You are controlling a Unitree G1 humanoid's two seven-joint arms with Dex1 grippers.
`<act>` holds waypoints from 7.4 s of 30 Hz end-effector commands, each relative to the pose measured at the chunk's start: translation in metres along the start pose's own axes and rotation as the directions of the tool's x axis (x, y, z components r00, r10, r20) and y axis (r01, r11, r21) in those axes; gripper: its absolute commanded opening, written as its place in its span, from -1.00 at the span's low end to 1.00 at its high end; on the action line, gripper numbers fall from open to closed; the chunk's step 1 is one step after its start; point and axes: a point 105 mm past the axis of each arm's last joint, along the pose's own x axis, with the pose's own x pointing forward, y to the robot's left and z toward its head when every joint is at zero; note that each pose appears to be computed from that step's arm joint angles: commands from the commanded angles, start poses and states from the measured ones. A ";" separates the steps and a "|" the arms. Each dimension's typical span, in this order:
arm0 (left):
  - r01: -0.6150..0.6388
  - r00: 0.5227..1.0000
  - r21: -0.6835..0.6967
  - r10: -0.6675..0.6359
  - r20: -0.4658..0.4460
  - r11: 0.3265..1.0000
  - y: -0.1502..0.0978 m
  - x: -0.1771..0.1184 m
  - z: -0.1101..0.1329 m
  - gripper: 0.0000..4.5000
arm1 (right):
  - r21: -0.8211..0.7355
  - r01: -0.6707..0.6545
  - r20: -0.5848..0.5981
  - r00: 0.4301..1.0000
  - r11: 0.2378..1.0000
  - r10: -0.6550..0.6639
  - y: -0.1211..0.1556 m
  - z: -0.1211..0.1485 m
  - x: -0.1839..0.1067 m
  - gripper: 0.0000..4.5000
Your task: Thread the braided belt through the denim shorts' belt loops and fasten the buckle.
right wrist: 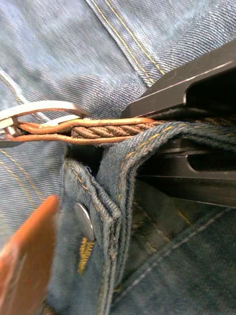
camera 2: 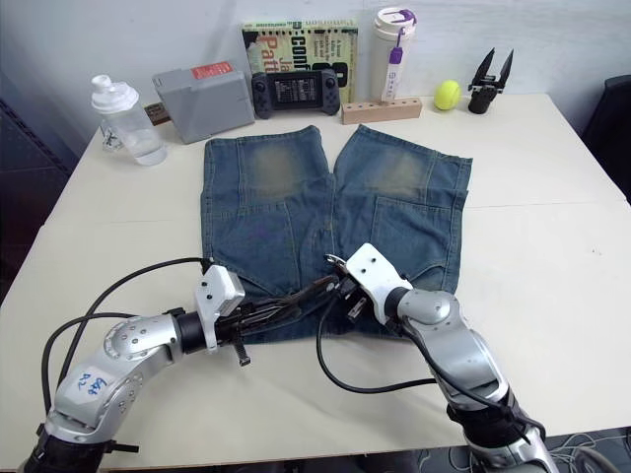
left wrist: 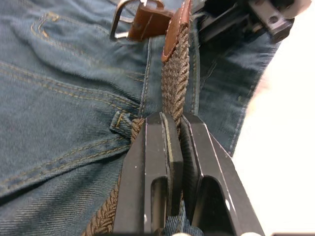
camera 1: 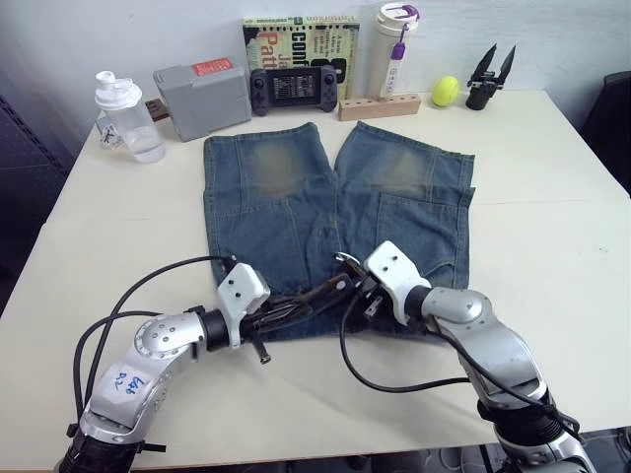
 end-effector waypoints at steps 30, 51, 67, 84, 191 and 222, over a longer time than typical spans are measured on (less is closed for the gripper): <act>-0.108 0.994 -0.035 0.109 0.024 0.993 0.011 0.024 0.011 -1.00 | -0.034 -0.031 0.066 0.997 0.999 0.034 0.011 0.022 -0.010 -0.97; -0.099 0.993 -0.002 0.099 0.059 0.995 0.004 0.019 0.023 -1.00 | 0.022 -0.080 -0.009 0.997 0.997 0.080 0.011 0.005 -0.006 -0.97; -0.075 0.994 0.074 0.069 0.087 0.994 -0.008 0.020 0.026 -1.00 | 0.126 -0.175 0.006 0.985 0.977 0.175 0.021 0.004 -0.006 -0.97; -0.119 0.990 0.064 0.114 0.079 0.991 -0.002 0.008 0.011 -1.00 | 0.172 -0.161 0.010 0.987 0.972 0.161 0.004 0.005 -0.010 -0.97; -0.192 0.974 0.431 0.118 0.192 0.881 0.000 0.043 0.034 -1.00 | -0.804 -0.152 0.000 0.966 0.574 0.257 -0.027 0.052 -0.018 -0.76; -0.043 0.989 -0.131 0.061 0.134 0.990 0.057 -0.032 -0.008 -0.01 | -0.733 -0.008 0.120 0.983 0.680 0.141 -0.041 0.053 -0.029 -1.00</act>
